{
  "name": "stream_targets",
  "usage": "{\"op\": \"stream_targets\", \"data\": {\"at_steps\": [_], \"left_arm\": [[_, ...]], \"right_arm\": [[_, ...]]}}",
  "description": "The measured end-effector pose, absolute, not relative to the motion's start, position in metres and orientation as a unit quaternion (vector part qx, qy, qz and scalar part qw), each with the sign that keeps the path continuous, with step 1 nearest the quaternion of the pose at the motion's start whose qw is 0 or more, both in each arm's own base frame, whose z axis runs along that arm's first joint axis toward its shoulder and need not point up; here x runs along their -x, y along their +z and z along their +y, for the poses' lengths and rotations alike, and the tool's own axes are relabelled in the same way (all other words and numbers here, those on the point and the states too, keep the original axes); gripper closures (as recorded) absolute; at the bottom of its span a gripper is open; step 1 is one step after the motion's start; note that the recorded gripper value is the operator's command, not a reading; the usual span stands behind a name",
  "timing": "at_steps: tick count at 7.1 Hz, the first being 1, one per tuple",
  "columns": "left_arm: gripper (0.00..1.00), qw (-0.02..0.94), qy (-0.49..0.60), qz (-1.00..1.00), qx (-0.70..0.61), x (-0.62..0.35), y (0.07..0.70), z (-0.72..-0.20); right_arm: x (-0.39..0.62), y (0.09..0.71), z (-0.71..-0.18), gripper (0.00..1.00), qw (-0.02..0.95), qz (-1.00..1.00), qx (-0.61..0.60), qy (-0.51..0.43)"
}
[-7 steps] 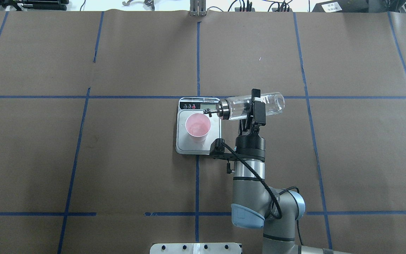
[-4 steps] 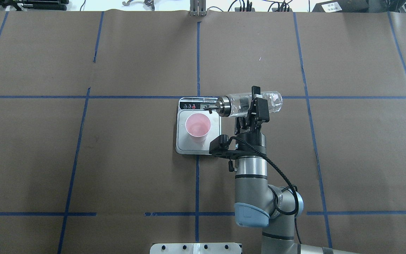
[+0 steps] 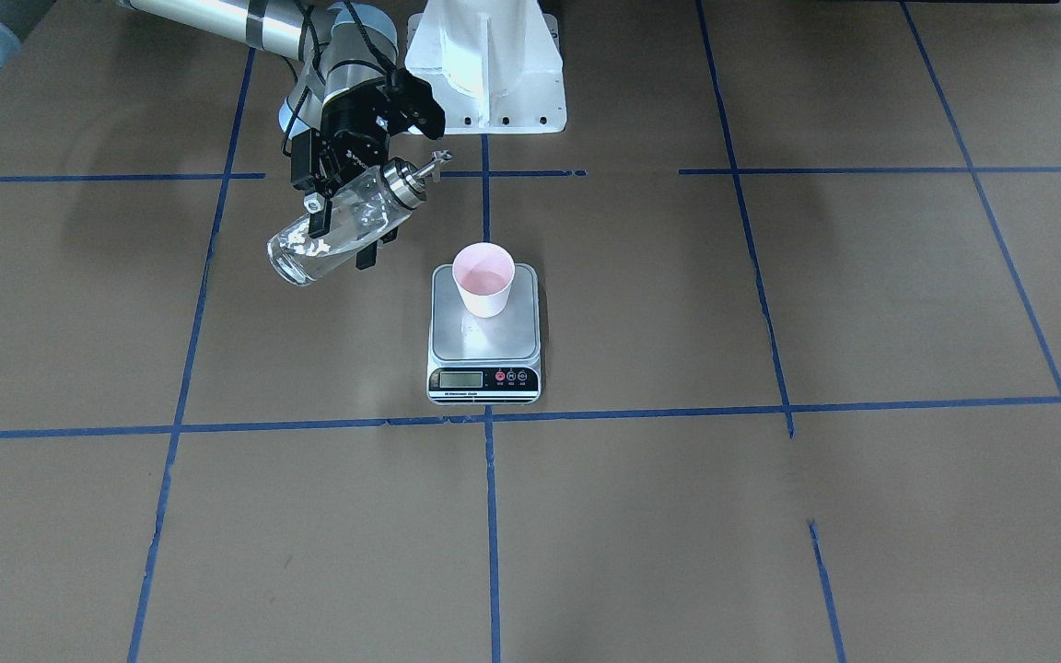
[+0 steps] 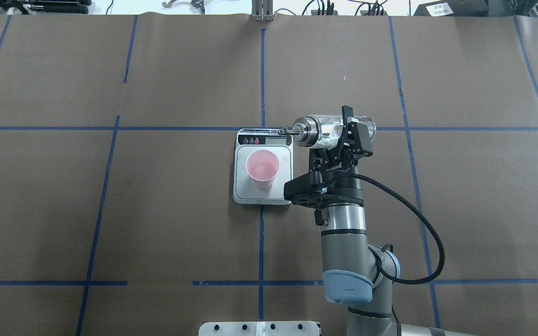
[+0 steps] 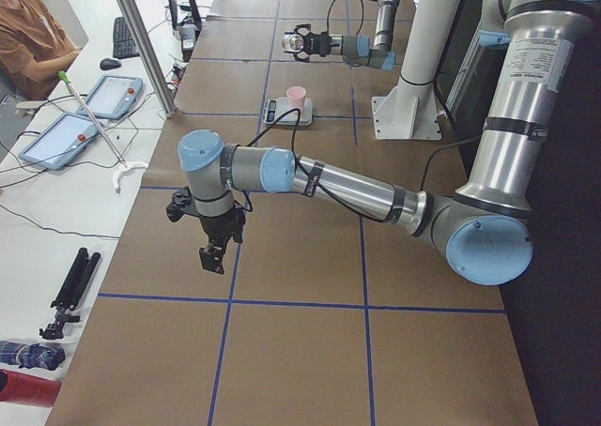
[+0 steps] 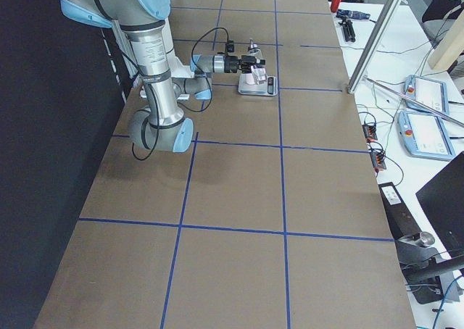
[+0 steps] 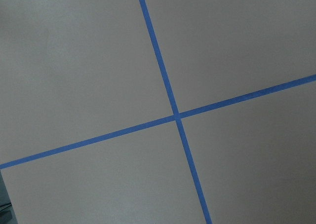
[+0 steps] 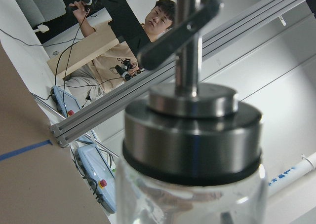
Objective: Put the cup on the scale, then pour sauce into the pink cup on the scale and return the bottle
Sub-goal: 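Rotate the bottle upright with the right gripper, away from the cup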
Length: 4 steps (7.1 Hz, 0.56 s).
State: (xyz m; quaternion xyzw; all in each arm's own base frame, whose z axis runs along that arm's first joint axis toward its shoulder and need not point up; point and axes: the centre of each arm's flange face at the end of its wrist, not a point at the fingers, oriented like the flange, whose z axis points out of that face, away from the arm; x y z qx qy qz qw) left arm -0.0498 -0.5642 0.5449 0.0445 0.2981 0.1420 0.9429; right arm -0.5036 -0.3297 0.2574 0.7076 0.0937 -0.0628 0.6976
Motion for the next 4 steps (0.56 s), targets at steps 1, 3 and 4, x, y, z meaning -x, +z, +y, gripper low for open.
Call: {"op": "stream_targets", "data": {"at_steps": [1,3,4], "left_arm": [[0.0,0.943,0.142,0.298,-0.045,0.0498,0.5449,-0.5641],[0.0,0.943,0.142,0.299,-0.045,0.0498,0.5444,-0.5643],[0.0,0.943,0.142,0.299,-0.045,0.0498,0.5442,-0.5645]], "right_arm": [[0.4978,0.2579,-0.3285,1.0,0.697,0.067,-0.713,-0.036],[0.4924,0.2598,-0.3274,1.0,0.695,0.019,-0.719,0.011],[0.4915,0.2606,-0.3276,1.0,0.695,0.011,-0.719,0.02]]}}
